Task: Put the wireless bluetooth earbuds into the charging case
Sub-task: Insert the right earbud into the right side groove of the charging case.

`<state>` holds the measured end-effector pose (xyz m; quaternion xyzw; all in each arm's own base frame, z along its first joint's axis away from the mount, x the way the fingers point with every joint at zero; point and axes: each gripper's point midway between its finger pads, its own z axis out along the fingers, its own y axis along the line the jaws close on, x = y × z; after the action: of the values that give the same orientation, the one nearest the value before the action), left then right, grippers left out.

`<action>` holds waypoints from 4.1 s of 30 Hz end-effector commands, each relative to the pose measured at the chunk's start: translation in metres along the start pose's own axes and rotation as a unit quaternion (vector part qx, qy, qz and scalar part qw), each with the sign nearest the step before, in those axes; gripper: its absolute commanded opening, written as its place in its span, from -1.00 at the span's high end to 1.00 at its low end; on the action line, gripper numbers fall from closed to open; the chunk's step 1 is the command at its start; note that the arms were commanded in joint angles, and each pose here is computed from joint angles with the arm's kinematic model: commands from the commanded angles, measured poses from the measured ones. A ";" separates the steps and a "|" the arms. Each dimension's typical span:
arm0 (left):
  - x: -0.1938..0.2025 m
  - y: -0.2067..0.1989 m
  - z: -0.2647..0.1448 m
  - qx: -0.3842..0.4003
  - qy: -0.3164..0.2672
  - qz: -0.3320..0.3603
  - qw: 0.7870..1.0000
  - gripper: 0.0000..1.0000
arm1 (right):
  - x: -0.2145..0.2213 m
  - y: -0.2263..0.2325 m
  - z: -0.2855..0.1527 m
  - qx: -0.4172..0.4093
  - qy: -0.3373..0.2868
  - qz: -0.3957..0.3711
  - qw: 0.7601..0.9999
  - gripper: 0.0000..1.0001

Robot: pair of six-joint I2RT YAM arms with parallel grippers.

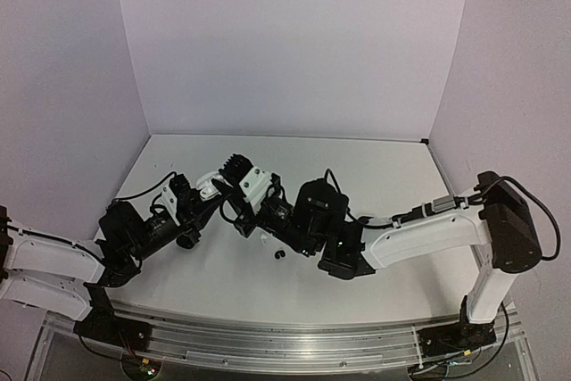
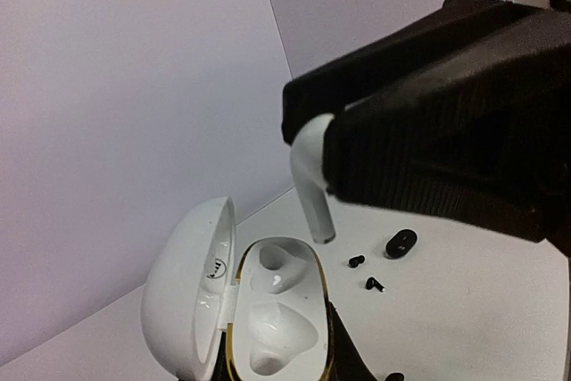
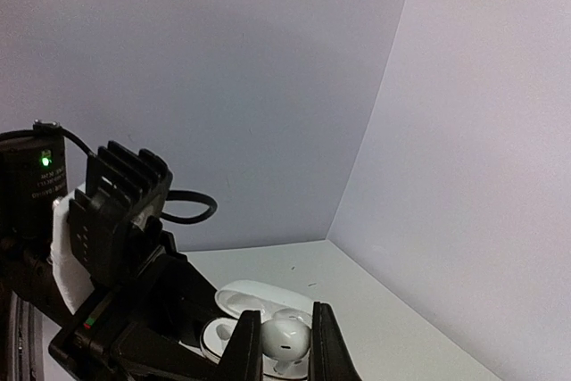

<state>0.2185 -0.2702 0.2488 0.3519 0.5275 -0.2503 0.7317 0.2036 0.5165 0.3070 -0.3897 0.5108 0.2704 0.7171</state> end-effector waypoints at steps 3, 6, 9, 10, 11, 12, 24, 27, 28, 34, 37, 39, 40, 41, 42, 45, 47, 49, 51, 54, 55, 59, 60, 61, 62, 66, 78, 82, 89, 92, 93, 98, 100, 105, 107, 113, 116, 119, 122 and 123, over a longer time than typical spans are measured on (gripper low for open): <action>-0.021 0.005 0.005 -0.004 -0.033 0.005 0.999 1.00 | -0.010 -0.014 0.009 0.045 -0.017 0.002 0.999 1.00; -0.020 0.004 0.005 -0.003 -0.032 0.001 0.999 1.00 | -0.011 -0.012 0.011 0.040 -0.021 0.006 0.999 1.00; -0.020 0.003 0.004 -0.001 -0.032 0.000 0.999 1.00 | -0.010 -0.013 0.012 0.044 -0.020 0.007 0.999 1.00; -0.020 0.003 0.004 -0.001 -0.032 0.000 0.999 1.00 | -0.011 -0.015 0.013 0.047 -0.021 0.007 0.999 1.00; -0.020 0.003 0.004 -0.001 -0.032 0.000 0.999 1.00 | -0.012 -0.017 0.013 0.048 -0.022 0.007 0.999 1.00; -0.020 0.003 0.004 0.000 -0.032 0.000 0.999 1.00 | -0.012 -0.018 0.014 0.048 -0.023 0.009 0.999 1.00; -0.021 0.003 0.006 0.001 -0.033 -0.007 0.999 1.00 | 0.001 -0.015 0.015 0.041 -0.013 0.016 0.999 1.00; -0.021 0.003 0.007 0.001 -0.033 -0.007 0.999 1.00 | 0.004 -0.014 0.015 0.040 -0.010 0.017 0.999 1.00; -0.021 0.003 0.007 0.001 -0.033 -0.006 0.999 1.00 | 0.006 -0.014 0.014 0.042 -0.007 0.018 0.999 1.00; -0.022 0.003 0.007 0.002 -0.035 -0.006 0.999 1.00 | 0.014 -0.015 0.014 0.050 0.004 0.005 0.999 1.00; -0.024 0.004 0.007 0.001 -0.038 -0.008 0.999 1.00 | 0.019 -0.014 0.014 0.049 0.008 0.005 0.999 1.00; -0.025 0.004 0.007 0.000 -0.040 -0.008 0.999 1.00 | 0.021 -0.014 0.013 0.050 0.010 0.009 0.999 1.00; -0.025 0.004 0.007 0.000 -0.040 -0.008 0.999 1.00 | 0.022 -0.014 0.012 0.051 0.012 0.009 0.999 1.00; -0.025 0.004 0.007 -0.001 -0.040 -0.008 0.999 1.00 | 0.023 -0.014 0.012 0.051 0.014 0.007 0.999 1.00; -0.025 0.005 0.007 -0.002 -0.041 -0.008 0.999 1.00 | 0.024 -0.014 0.013 0.051 0.016 0.004 0.999 1.00; -0.028 0.008 0.007 -0.011 -0.046 -0.009 0.999 1.00 | 0.032 -0.013 0.014 0.052 0.029 -0.003 0.998 1.00; -0.030 0.011 0.007 -0.016 -0.049 -0.008 0.999 1.00 | 0.037 -0.015 0.013 0.060 0.037 -0.005 0.997 1.00; -0.030 0.012 0.007 -0.019 -0.048 -0.007 0.999 1.00 | 0.044 -0.016 0.012 0.068 0.049 -0.012 0.996 1.00; -0.028 0.014 0.008 -0.025 -0.043 -0.005 0.999 1.00 | 0.049 -0.015 0.013 0.076 0.065 -0.027 0.995 1.00; -0.028 0.018 0.008 -0.035 -0.041 -0.002 0.999 1.00 | 0.060 -0.019 0.014 0.114 0.093 -0.055 0.988 1.00; -0.029 0.018 0.009 -0.035 -0.042 -0.001 0.999 1.00 | 0.062 -0.018 0.015 0.118 0.096 -0.056 0.987 1.00; -0.030 0.020 0.009 -0.041 -0.046 0.004 0.998 1.00 | 0.066 -0.013 0.016 0.123 0.101 -0.055 0.986 1.00; -0.030 0.022 0.009 -0.046 -0.046 0.005 0.998 1.00 | 0.067 -0.012 0.016 0.124 0.103 -0.055 0.985 1.00; -0.030 0.025 0.008 -0.054 -0.045 0.004 0.998 1.00 | 0.069 -0.012 0.016 0.125 0.105 -0.054 0.985 1.00; -0.031 0.027 0.008 -0.057 -0.045 0.003 0.997 1.00 | 0.070 -0.012 0.016 0.126 0.105 -0.050 0.985 1.00; -0.033 0.031 0.010 -0.064 -0.049 -0.002 0.997 1.00 | 0.073 -0.007 0.019 0.125 0.110 -0.047 0.985 1.00; -0.032 0.033 0.011 -0.064 -0.045 -0.003 0.997 1.00 | 0.086 -0.001 0.023 0.158 0.144 -0.075 0.974 1.00; -0.032 0.032 0.010 -0.061 -0.046 -0.005 0.997 1.00 | 0.091 0.002 0.026 0.152 0.150 -0.070 0.974 0.87; -0.031 0.030 0.010 -0.057 -0.045 -0.008 0.997 1.00 | 0.089 0.003 0.031 0.153 0.150 -0.070 0.974 0.72; -0.031 0.030 0.010 -0.056 -0.045 -0.009 0.997 1.00 | 0.088 0.002 0.031 0.155 0.150 -0.072 0.974 0.74; -0.031 0.030 0.010 -0.056 -0.045 -0.009 0.997 1.00 | 0.089 0.002 0.031 0.156 0.151 -0.072 0.974 0.76; -0.032 0.031 0.009 -0.057 -0.047 -0.012 0.997 1.00 | 0.089 0.002 0.032 0.156 0.150 -0.073 0.973 0.74; -0.032 0.032 0.010 -0.058 -0.047 -0.012 0.997 1.00 | 0.088 0.002 0.032 0.156 0.151 -0.074 0.973 0.71; -0.032 0.033 0.010 -0.059 -0.046 -0.014 0.997 1.00 | 0.084 0.000 0.032 0.157 0.149 -0.080 0.973 0.67; -0.032 0.034 0.010 -0.060 -0.047 -0.015 0.997 1.00 | 0.083 0.000 0.033 0.158 0.148 -0.081 0.973 0.67; -0.033 0.029 0.011 -0.045 -0.049 -0.016 0.998 1.00 | 0.082 0.000 0.034 0.156 0.146 -0.081 0.974 0.67; -0.034 0.028 0.011 -0.041 -0.051 -0.017 0.998 1.00 | 0.081 -0.001 0.034 0.158 0.146 -0.081 0.973 0.68; -0.034 0.024 0.011 -0.030 -0.051 -0.015 0.998 1.00 | 0.077 -0.002 0.035 0.162 0.144 -0.082 0.973 0.71; -0.033 0.022 0.010 -0.023 -0.050 -0.011 0.998 1.00 | 0.072 -0.004 0.038 0.167 0.139 -0.080 0.973 0.70; -0.032 0.021 0.010 -0.021 -0.049 -0.010 0.999 1.00 | 0.070 -0.005 0.039 0.169 0.137 -0.078 0.973 0.68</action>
<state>0.2413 -0.2601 0.2226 0.3342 0.5827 -0.2255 0.7056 0.2483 0.5389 0.2579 -0.3260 0.6043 0.0857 0.7220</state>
